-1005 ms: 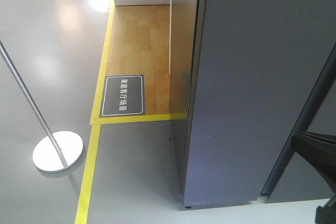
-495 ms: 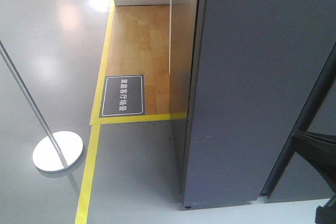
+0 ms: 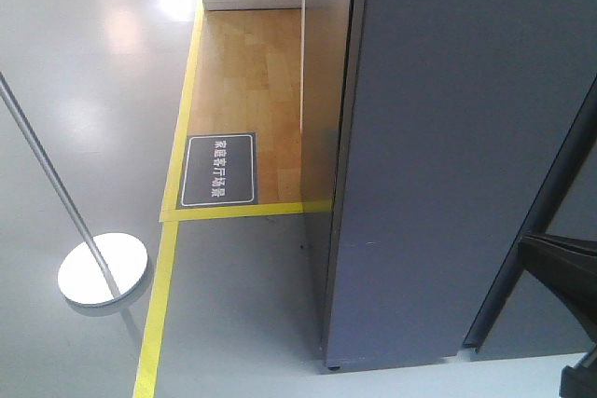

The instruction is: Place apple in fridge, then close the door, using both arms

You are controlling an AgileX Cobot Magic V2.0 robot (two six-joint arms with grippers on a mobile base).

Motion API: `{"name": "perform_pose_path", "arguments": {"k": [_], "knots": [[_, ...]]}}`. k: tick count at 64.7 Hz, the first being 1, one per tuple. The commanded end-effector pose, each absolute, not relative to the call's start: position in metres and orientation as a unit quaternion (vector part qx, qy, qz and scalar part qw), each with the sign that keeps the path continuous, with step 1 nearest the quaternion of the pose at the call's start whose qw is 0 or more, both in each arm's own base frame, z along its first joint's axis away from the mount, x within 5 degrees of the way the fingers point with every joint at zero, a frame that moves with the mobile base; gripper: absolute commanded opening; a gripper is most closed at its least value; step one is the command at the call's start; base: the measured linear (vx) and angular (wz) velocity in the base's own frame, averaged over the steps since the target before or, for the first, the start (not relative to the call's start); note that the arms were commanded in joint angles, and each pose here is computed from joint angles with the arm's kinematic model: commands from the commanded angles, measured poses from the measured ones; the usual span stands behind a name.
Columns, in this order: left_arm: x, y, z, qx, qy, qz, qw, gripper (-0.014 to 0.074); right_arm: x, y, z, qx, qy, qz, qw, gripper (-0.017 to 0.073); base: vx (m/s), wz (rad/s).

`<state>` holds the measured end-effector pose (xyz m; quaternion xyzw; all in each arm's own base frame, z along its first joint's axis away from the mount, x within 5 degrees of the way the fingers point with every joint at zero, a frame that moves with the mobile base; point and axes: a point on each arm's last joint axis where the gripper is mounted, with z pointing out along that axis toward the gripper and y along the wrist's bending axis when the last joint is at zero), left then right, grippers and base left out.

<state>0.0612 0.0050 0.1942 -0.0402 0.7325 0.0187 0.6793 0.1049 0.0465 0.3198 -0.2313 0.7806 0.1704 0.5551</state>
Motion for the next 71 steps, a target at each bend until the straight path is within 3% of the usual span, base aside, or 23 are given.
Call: {"name": "perform_pose_path", "arguments": {"k": [1,26,40,56,71], "knots": [[0.062,0.005,0.208,-0.043,0.703,0.018,0.71,-0.0006,0.107,0.045,0.331,-0.216,0.767,0.168,0.58,-0.0006,0.0,0.0],[0.062,0.005,0.208,-0.043,0.703,0.018,0.71,-0.0006,0.104,0.042,0.336,-0.201,0.756,0.154,0.603,-0.0006,0.0,0.0],[0.062,0.005,0.208,-0.043,0.703,0.018,0.71,-0.0006,0.083,0.044,0.337,-0.243,0.735,0.123,0.621,-0.0006,0.0,0.0],[0.062,0.005,0.208,-0.043,0.703,0.018,0.71,-0.0006,0.072,0.029,0.287,-0.08,0.758,0.147,0.631,-0.0003,0.0,0.0],[0.062,0.005,0.208,-0.043,0.703,0.018,0.71,-0.0006,0.055,0.019,0.251,-0.027,0.758,0.122,0.64,-0.0003,0.0,0.0]]}}
